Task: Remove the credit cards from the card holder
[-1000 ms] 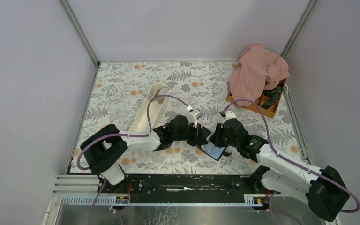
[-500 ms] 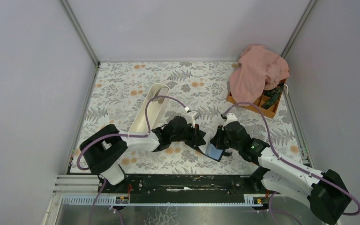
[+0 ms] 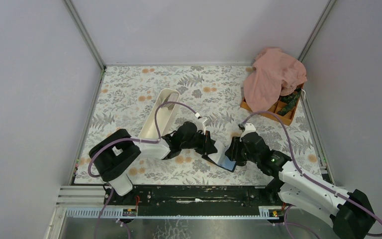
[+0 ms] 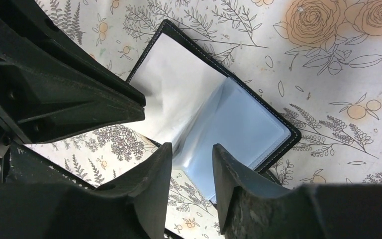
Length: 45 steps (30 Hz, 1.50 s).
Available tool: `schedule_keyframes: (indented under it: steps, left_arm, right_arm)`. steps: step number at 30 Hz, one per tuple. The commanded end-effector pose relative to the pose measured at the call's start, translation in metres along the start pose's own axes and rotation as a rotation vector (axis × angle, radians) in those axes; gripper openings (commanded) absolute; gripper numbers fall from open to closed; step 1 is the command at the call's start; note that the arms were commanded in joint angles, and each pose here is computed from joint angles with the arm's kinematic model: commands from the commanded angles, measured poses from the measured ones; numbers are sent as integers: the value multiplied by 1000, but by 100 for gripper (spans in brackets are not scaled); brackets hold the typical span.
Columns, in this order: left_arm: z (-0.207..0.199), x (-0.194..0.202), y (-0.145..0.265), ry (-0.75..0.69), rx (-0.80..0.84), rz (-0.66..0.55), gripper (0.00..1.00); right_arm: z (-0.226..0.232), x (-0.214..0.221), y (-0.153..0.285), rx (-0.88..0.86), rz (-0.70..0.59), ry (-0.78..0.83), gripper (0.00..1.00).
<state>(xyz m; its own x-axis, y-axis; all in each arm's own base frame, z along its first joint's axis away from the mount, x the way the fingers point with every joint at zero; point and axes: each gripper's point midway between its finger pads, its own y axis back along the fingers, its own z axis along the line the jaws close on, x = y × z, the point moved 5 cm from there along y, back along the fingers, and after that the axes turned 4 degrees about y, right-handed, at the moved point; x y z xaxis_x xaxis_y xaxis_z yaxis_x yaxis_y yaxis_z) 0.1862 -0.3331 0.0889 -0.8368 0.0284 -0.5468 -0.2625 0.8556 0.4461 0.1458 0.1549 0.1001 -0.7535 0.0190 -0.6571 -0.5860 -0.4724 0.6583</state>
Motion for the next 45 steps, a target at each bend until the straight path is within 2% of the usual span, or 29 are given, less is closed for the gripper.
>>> schedule_keyframes:
  steps: [1,7,14,17,24,37,45]
  left_arm:
    - [-5,-8,-3,-14,61,-21,20]
    - [-3,-5,-6,-6,69,-9,20]
    - [-3,-5,-8,-5,76,-2,20]
    - [-3,-5,-8,-5,76,-1,20]
    - [-2,-5,-10,-6,76,4,20]
    - [-21,-4,-13,-30,118,23,17]
    - [-17,4,-15,-18,116,38,17]
  right_arm:
    - [-1,-6,0,24,-15,7,44]
    - [3,-7,-2,3,-19,4,47]
    - [9,-20,3,-31,-98,-2,57]
    - [7,-26,5,-9,-123,-9,57]
    - [6,-21,-2,4,-88,-17,56]
    - [3,-31,-5,62,-118,-38,57]
    - [7,-44,-3,72,-157,-48,58]
